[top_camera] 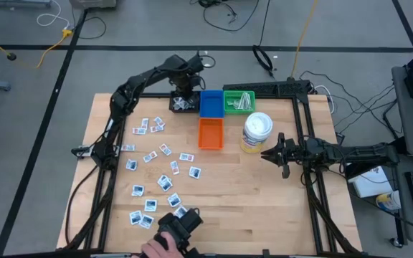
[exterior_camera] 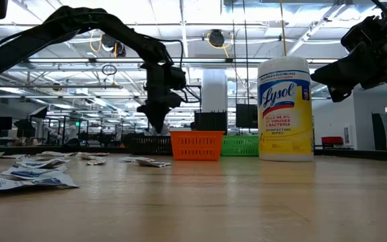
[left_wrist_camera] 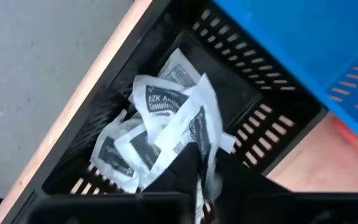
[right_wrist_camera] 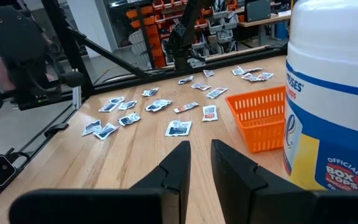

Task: Pick & Place First Aid Supplies
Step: Put the gray towelette pack into the black bin, then put the orange ointment pack into the orange bin

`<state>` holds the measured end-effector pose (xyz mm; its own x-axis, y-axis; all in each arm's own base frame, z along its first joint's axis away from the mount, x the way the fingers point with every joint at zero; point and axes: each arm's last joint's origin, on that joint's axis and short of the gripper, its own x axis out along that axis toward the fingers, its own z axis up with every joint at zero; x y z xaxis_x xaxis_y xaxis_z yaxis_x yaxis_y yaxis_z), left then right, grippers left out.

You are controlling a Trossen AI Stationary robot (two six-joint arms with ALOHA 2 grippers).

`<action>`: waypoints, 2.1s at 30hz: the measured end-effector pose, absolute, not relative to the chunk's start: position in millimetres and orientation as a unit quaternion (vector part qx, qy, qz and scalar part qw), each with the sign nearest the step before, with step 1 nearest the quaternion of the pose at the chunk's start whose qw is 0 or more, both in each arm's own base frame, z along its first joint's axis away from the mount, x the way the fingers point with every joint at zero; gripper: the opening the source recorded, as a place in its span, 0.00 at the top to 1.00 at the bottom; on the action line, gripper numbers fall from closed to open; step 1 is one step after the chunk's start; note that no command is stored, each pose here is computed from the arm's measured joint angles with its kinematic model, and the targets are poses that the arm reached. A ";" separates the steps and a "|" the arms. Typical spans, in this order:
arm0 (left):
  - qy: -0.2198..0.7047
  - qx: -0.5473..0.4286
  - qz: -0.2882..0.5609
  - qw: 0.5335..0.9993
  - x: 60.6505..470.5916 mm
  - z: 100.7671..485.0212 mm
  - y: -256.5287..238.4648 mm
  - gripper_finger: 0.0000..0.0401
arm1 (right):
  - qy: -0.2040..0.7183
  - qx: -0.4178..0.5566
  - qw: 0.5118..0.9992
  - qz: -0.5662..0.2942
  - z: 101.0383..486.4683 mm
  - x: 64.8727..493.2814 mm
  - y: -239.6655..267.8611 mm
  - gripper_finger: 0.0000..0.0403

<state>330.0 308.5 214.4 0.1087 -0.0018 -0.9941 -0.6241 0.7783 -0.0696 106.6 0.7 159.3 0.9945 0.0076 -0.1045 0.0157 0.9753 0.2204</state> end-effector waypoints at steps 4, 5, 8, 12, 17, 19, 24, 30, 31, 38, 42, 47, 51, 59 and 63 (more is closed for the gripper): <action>0.633 -0.242 0.214 0.704 330.1 214.2 308.1 0.73 | 0.053 0.111 0.992 -0.002 159.2 106.6 0.7 0.85; 0.633 -0.243 0.214 0.703 329.9 214.2 308.1 0.68 | 0.053 0.111 0.992 -0.002 159.2 106.5 0.7 0.85; 0.636 -0.243 0.210 0.701 329.0 215.1 307.2 0.56 | 0.053 0.111 0.992 -0.002 159.2 106.6 0.7 0.85; 0.652 -0.197 0.148 0.717 326.2 228.4 297.6 0.48 | 0.053 0.111 0.992 -0.002 159.2 106.5 0.7 0.85; 0.681 -0.108 0.043 0.723 325.3 241.4 280.1 0.48 | 0.052 0.111 0.992 -0.002 159.3 106.6 0.7 0.85; 0.689 -0.073 -0.002 0.721 326.6 243.6 273.0 0.49 | 0.053 0.111 0.992 -0.002 159.2 106.6 0.7 0.85; 0.689 -0.029 -0.057 0.722 333.9 245.4 260.3 0.53 | 0.053 0.111 0.992 -0.002 159.2 106.6 0.7 0.85; 0.692 -0.012 -0.074 0.718 350.8 245.4 236.8 0.55 | 0.052 0.111 0.992 -0.002 159.3 106.6 0.7 0.85; 0.695 -0.006 -0.076 0.715 354.5 245.5 230.5 0.55 | 0.053 0.111 0.992 -0.002 159.2 106.6 0.7 0.85; 0.707 0.026 -0.096 0.700 377.7 246.4 186.1 0.55 | 0.053 0.111 0.992 -0.002 159.2 106.6 0.7 0.85; 0.706 0.024 -0.088 0.702 381.5 248.6 167.0 0.55 | 0.052 0.111 0.992 -0.002 159.3 106.5 0.7 0.85; 0.692 0.044 -0.092 0.715 373.0 248.7 135.4 0.55 | 0.053 0.111 0.992 -0.002 159.2 106.6 0.7 0.85; 0.663 0.079 -0.106 0.737 361.1 250.4 105.4 0.55 | 0.052 0.111 0.992 -0.002 159.2 106.5 0.7 0.85; 0.670 0.104 -0.145 0.720 334.7 231.4 59.4 0.55 | 0.053 0.111 0.992 -0.002 159.3 106.5 0.7 0.85; 0.667 0.100 -0.139 0.725 332.4 227.7 50.7 0.55 | 0.052 0.111 0.992 -0.002 159.3 106.5 0.7 0.85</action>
<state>332.4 50.7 227.7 0.0704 -0.0690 -0.9951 0.3349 0.9413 -0.0416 106.5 0.7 159.3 0.9945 0.0080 -0.1043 0.0153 0.9754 0.2201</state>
